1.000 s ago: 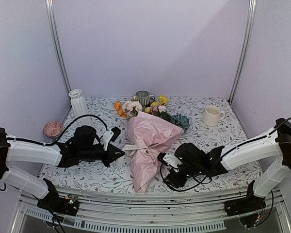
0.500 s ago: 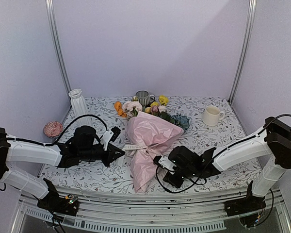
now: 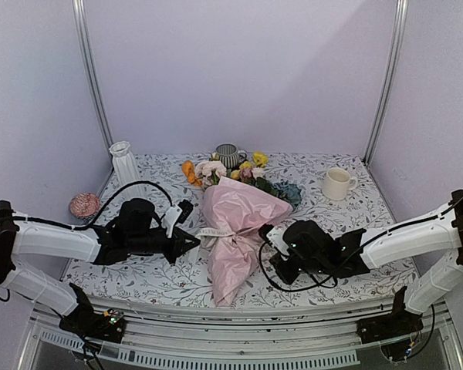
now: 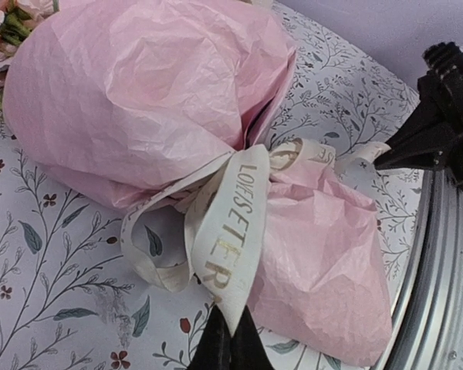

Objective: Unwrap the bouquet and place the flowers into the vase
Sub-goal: Untie the ribbon from the tied bouquet.

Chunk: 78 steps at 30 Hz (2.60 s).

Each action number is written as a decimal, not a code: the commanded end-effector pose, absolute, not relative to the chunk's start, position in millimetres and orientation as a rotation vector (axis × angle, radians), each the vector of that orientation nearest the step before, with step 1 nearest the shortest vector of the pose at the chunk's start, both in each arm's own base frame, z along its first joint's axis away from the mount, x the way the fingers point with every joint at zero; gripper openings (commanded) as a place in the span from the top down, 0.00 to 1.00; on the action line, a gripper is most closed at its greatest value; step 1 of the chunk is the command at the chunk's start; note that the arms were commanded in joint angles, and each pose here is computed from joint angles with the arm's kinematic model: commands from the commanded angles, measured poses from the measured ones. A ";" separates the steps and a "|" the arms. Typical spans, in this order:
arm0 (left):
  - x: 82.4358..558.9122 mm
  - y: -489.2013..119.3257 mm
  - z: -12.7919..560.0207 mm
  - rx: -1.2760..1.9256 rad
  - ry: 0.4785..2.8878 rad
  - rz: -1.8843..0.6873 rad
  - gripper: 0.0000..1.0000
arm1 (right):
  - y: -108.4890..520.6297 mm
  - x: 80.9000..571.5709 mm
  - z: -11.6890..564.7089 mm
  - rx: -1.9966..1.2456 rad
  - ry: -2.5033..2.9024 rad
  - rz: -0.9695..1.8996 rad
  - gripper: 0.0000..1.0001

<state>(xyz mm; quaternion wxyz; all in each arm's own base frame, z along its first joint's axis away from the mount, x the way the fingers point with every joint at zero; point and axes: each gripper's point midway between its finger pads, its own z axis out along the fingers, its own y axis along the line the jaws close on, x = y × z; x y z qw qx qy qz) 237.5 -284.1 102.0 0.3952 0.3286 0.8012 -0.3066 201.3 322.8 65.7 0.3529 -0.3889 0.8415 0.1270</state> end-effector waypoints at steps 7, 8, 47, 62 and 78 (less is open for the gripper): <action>253.9 -296.7 134.4 0.773 1.992 -0.790 1.00 | 256.1 250.2 82.8 -0.567 2.256 0.290 0.98; 254.3 -296.5 135.7 0.772 1.991 -0.786 1.00 | 251.1 252.6 82.9 -0.542 2.260 0.286 0.98; 281.7 -298.4 206.9 0.541 1.978 -0.819 1.00 | 192.3 266.6 135.3 -0.179 2.144 0.441 0.98; 298.3 -272.4 193.1 0.376 2.028 -0.858 1.00 | 173.7 270.4 118.2 -0.055 2.194 0.456 0.98; 301.5 -248.1 181.5 0.318 2.035 -0.872 1.00 | 160.3 273.0 114.1 0.035 2.199 0.432 0.98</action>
